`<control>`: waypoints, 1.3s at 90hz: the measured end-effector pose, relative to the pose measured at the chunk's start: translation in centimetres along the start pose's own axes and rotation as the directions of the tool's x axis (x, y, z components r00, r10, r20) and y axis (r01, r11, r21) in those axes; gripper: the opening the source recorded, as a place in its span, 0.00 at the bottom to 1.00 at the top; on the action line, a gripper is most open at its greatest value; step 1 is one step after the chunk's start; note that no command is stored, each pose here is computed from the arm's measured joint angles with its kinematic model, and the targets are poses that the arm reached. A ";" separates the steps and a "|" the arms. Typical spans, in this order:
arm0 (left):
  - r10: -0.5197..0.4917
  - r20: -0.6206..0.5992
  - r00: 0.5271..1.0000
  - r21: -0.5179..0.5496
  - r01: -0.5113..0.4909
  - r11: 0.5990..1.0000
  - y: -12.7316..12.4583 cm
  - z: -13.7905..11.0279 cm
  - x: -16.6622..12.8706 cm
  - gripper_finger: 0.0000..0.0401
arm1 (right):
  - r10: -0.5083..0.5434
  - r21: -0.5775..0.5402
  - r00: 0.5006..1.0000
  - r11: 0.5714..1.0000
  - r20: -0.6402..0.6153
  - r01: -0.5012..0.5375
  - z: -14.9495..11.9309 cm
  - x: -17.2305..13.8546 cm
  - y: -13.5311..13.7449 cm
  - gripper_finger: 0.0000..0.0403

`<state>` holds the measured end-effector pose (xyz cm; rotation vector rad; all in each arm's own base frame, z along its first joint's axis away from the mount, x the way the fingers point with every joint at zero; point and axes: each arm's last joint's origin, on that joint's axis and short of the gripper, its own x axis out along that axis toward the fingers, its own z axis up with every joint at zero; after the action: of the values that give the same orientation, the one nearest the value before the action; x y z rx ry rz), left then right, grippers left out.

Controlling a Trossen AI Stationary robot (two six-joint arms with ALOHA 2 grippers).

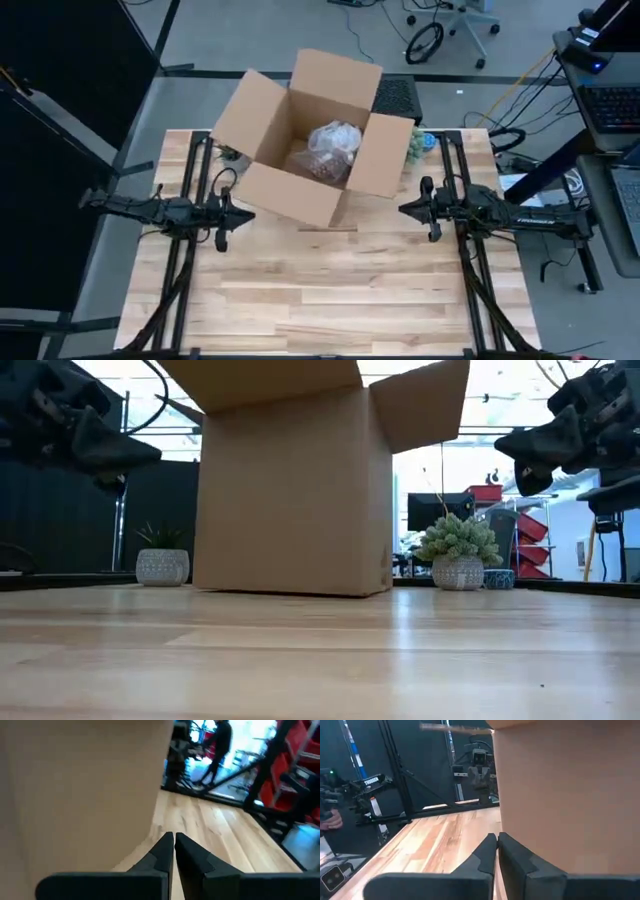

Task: Wrap mug
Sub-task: Return to Home Position

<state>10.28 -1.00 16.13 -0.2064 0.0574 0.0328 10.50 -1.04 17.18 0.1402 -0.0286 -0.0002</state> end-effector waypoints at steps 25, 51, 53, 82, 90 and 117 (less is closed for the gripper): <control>0.144 0.030 0.989 0.001 -0.144 0.990 1.6 0.3 0.1 0.02 | -0.002 -0.023 1.000 1.000 -0.019 0.002 -0.2 0.0 0.0 0.00; 0.165 0.030 0.986 0.002 -0.165 0.986 1.8 0.3 0.1 0.02 | -0.007 -0.039 0.999 0.999 -0.053 0.005 -0.5 0.0 -0.1 0.00; 0.165 0.030 0.986 0.002 -0.165 0.986 1.8 0.3 0.1 0.02 | -0.007 -0.030 0.999 1.000 -0.053 0.005 -0.5 0.0 -0.1 0.00; 0.164 0.030 0.986 0.002 -0.164 0.986 1.8 0.3 0.1 0.02 | -0.007 -0.011 0.999 1.000 -0.053 0.007 -0.5 0.0 -0.1 0.00; 0.164 0.030 0.986 0.002 -0.164 0.986 1.8 0.3 0.1 0.02 | -0.007 -0.011 0.999 1.000 -0.053 0.007 -0.5 0.0 -0.1 0.00; 0.164 0.030 0.986 0.002 -0.164 0.986 1.8 0.3 0.1 0.02 | -0.007 -0.011 0.999 1.000 -0.053 0.007 -0.5 0.0 -0.1 0.00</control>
<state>10.32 0.81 16.09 -0.1968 0.0448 0.1999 10.51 -1.05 16.66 0.1298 0.0246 -0.0039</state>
